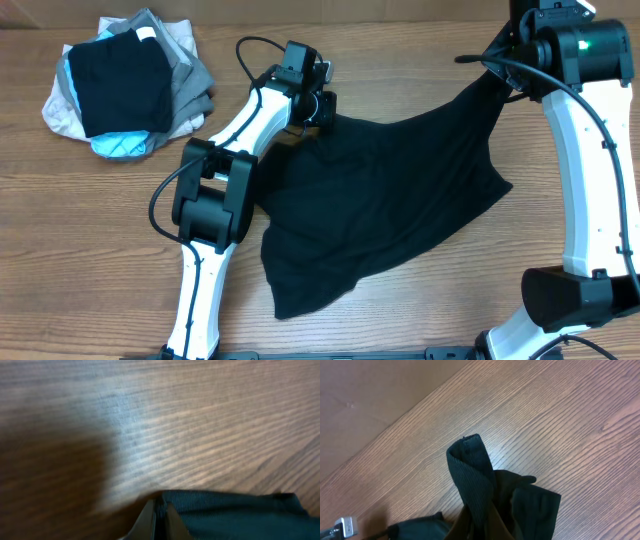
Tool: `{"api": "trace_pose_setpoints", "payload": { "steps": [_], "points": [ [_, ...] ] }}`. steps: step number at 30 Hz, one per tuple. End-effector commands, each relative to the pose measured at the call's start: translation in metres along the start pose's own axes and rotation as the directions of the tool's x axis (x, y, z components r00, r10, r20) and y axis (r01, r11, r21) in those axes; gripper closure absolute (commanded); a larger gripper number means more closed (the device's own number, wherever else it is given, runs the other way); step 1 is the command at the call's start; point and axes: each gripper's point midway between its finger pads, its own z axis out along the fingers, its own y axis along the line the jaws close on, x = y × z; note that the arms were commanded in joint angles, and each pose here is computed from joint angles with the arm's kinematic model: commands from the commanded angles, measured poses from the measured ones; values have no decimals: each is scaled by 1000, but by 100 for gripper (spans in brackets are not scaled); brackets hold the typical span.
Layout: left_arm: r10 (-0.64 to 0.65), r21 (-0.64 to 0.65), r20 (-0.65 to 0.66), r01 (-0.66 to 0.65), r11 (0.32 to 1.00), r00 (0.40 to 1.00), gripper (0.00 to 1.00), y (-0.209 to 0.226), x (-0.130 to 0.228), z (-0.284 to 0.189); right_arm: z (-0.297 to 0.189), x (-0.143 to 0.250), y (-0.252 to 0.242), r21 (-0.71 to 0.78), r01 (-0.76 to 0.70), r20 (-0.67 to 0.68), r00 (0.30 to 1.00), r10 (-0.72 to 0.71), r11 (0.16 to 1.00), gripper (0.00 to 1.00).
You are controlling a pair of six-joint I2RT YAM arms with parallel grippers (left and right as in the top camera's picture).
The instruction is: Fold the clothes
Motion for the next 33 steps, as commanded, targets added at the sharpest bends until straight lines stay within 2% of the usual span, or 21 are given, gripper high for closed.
{"api": "trace_pose_setpoints", "payload": {
  "steps": [1,7,14,19,27,30,33],
  "points": [
    [-14,-63,-38,11,998,999,96,8,5,-1,-2,-3,0,1,0,16,1000,0,1000,96],
    [9,-183,42,-1,983,999,96,0,-36,-97,0,-7,-6,11,-34,21,999,34,999,96],
    [88,-194,246,-40,980,965,96,-52,-61,-250,1,-12,-24,52,-66,15,998,66,996,96],
    [114,-198,333,-49,979,936,96,-74,-46,-327,-17,-13,-33,41,-95,30,995,94,995,96],
    [90,-211,318,-22,977,944,96,-84,-4,-377,-87,-17,-57,-44,-151,110,982,155,988,96],
    [115,-230,392,-24,973,913,96,-95,4,-410,-116,-16,-68,-87,-173,146,972,185,981,96],
    [134,-272,509,12,962,851,96,-105,14,-457,-143,-18,-78,-139,-186,189,959,210,973,96]
  ]
}}
